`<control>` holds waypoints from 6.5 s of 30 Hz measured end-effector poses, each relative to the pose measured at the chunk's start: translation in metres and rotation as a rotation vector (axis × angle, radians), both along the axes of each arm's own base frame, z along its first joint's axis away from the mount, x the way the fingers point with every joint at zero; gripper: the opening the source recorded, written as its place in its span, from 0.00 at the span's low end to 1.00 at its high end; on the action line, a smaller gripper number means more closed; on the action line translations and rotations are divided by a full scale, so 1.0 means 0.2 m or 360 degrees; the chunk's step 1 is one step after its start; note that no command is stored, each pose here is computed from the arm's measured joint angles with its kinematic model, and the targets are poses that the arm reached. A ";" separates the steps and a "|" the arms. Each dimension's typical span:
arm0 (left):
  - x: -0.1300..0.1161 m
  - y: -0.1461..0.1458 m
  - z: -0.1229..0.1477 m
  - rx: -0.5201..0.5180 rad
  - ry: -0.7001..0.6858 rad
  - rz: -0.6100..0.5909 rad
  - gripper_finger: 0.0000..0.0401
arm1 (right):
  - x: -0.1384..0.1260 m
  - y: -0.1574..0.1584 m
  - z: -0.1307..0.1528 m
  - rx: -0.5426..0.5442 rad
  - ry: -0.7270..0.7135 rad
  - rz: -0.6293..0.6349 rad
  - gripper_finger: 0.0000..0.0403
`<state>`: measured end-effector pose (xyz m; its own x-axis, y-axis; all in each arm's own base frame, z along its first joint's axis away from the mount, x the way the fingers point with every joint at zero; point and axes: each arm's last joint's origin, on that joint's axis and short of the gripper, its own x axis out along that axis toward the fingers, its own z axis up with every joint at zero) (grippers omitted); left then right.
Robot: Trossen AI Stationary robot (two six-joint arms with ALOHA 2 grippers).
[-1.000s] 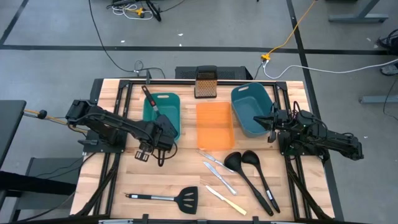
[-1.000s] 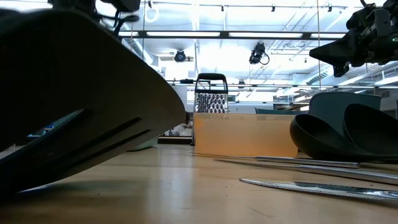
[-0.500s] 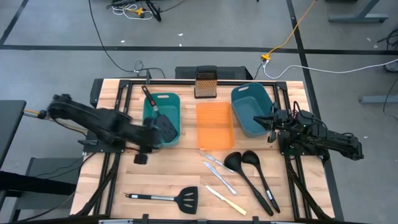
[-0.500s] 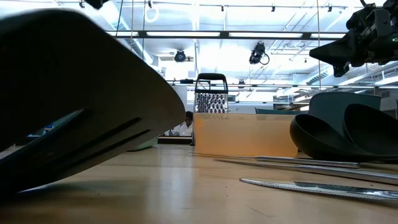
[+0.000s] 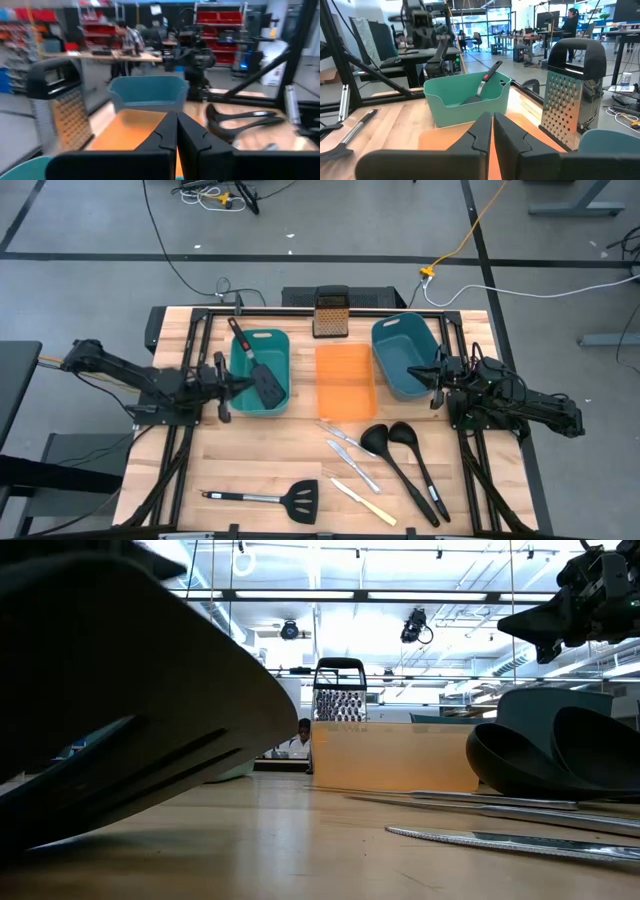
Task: Pick & Place Kitchen Items
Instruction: Put the yellow knife into the orange bin
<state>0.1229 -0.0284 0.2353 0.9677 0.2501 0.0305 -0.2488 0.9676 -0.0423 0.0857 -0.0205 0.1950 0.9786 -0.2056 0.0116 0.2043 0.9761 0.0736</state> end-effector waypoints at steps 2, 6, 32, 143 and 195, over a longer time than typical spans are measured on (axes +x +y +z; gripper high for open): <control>-0.01 0.01 -0.09 -0.0014 -0.0039 0.0062 0.01 | 0.00 0.00 0.00 0.0000 -0.0001 -0.0001 0.07; -0.03 0.03 -0.19 -0.0064 -0.0086 0.0120 0.01 | 0.00 0.00 0.00 0.0000 -0.0001 0.0000 0.07; -0.03 0.03 -0.23 0.0184 -0.0001 0.0135 0.02 | 0.04 0.01 0.20 -0.0049 -0.0212 0.0023 0.04; -0.03 0.04 -0.26 0.0054 0.0045 0.0192 0.04 | 0.90 1.58 -0.12 0.1050 0.1909 -0.0259 0.20; -0.03 0.04 -0.26 0.0161 0.0069 0.0202 0.04 | 1.21 0.05 0.05 0.1214 0.1647 -0.0732 0.20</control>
